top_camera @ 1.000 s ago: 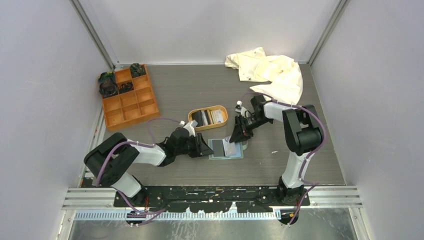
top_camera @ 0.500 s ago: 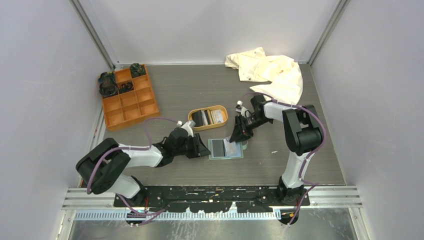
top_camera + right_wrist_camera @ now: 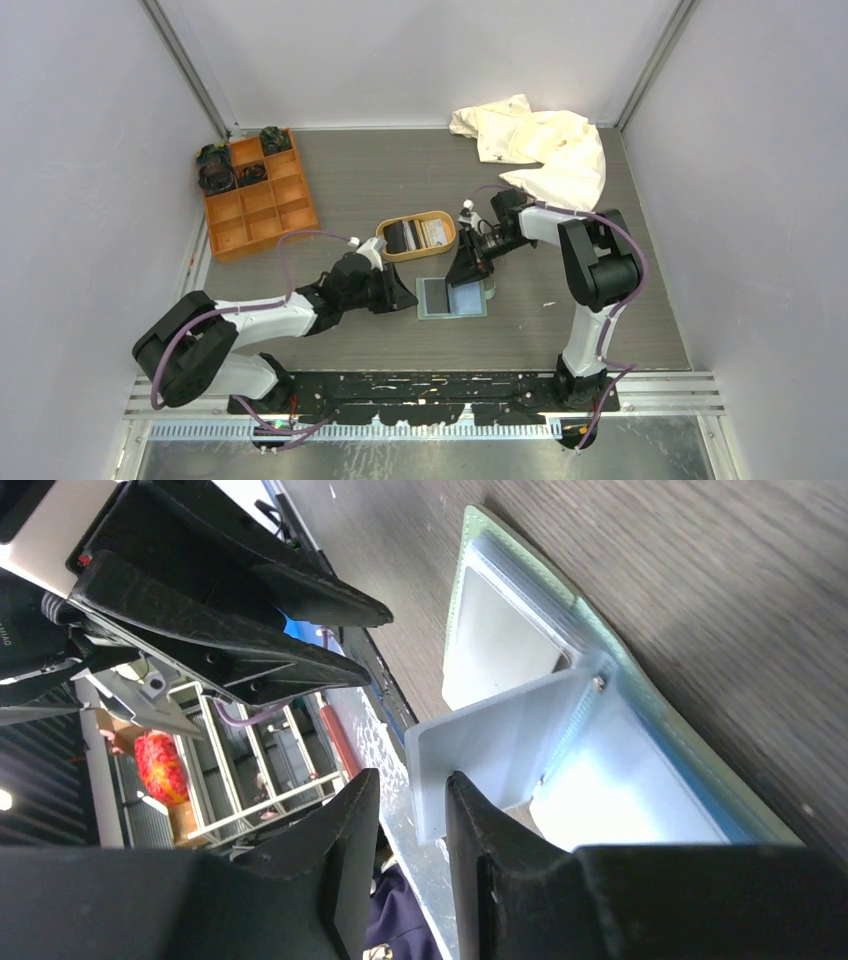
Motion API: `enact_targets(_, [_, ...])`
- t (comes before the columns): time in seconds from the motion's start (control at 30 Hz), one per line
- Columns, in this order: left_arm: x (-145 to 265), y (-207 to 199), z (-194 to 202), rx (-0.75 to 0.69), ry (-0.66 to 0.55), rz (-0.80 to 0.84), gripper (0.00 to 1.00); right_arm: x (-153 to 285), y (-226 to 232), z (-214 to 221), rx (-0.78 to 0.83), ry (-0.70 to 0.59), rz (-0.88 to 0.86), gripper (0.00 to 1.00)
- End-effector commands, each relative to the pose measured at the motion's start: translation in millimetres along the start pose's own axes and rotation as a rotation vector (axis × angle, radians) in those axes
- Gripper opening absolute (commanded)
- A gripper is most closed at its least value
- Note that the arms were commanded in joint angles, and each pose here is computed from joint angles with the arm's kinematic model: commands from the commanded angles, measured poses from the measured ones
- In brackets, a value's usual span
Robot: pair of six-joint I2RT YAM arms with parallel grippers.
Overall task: Put the credit cards into the card holder
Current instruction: Insert the credit card into the card holder, then pick up the credit card from the storage box.
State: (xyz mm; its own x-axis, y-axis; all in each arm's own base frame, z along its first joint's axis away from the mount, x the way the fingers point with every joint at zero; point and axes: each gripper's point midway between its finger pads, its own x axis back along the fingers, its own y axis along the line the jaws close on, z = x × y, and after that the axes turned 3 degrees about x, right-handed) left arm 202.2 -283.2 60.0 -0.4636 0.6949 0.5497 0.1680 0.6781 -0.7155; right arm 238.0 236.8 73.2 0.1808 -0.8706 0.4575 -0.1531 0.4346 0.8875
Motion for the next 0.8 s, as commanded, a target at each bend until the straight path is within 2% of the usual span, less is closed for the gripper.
enact_targets(0.0, [-6, -16, -12, -0.030, -0.026, 0.040, 0.36, -9, 10, -5, 0.010, 0.012, -0.055, 0.37])
enact_targets(0.4, [-8, -19, -12, -0.026, -0.026, 0.055, 0.36, -13, 3, -5, 0.045, 0.030, -0.019, 0.36])
enact_targets(0.6, [12, -23, -31, -0.088, -0.127, 0.052, 0.37, 17, 18, -14, 0.335, 0.032, 0.130, 0.34])
enact_targets(0.73, [36, -28, -54, -0.161, -0.234, 0.039, 0.42, 44, 20, -36, 0.585, -0.098, 0.340, 0.37])
enact_targets(0.77, [42, -28, -60, -0.177, -0.262, 0.035, 0.48, 51, 20, -47, 0.655, -0.143, 0.410, 0.39])
